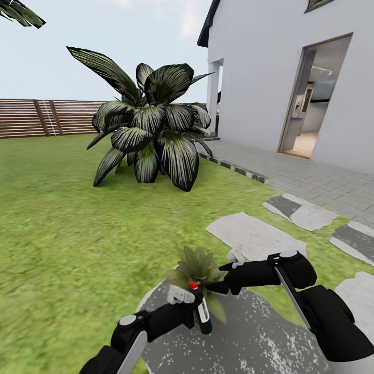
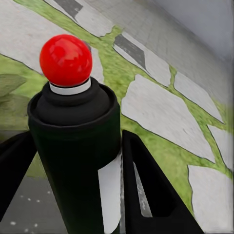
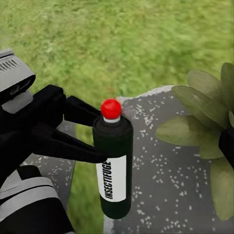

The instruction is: Pick up the pesticide atomizer in the garden and spray insectifuge to fully cover both potted plants in the garden.

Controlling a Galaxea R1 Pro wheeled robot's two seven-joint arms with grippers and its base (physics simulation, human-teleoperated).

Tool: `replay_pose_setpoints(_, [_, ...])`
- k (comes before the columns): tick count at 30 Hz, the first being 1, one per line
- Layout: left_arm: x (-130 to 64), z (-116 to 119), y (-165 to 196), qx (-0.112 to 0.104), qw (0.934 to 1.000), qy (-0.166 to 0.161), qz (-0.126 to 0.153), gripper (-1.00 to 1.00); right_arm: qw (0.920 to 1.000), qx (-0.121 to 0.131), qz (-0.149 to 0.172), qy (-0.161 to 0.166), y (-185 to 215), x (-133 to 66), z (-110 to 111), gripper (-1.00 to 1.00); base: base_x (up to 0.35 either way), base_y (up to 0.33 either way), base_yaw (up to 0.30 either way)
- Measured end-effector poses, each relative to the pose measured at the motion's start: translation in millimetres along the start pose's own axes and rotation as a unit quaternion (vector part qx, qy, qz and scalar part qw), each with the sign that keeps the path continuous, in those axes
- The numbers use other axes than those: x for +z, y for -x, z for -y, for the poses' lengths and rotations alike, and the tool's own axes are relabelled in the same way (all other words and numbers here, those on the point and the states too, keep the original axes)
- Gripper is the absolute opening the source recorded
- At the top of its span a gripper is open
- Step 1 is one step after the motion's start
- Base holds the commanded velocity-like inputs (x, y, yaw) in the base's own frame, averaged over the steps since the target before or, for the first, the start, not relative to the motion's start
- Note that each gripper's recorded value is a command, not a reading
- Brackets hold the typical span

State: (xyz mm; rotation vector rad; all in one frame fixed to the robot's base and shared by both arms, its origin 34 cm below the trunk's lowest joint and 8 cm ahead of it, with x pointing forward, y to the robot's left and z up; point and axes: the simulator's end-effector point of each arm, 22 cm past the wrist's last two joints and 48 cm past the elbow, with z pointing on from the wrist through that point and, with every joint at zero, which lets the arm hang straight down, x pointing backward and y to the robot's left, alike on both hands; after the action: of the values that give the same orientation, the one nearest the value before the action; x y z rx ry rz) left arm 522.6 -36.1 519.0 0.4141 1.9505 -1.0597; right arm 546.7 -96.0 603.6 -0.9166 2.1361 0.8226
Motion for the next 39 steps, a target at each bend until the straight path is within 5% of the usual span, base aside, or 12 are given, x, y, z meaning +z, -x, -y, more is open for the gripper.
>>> replay_pose_setpoints(15, [6.6,16.0,-7.8,0.012,0.9997,-0.017,-0.013,-1.00,1.0000,-0.002,0.001,-0.001,0.4,-0.1,0.7,1.00,0.000,0.000,0.000])
replay_pose_setpoints(16, [6.5,15.9,-7.9,0.012,0.9997,-0.016,-0.013,-1.00,1.0000,-0.001,0.001,-0.001,0.3,-0.1,0.6,-1.00,0.000,0.000,0.000])
replay_pose_setpoints(39, [10.5,17.9,-8.0,0.009,0.9998,-0.016,-0.013,-1.00,0.9998,0.000,0.004,0.019,5.5,11.0,-16.3,-1.00,0.000,0.000,0.000])
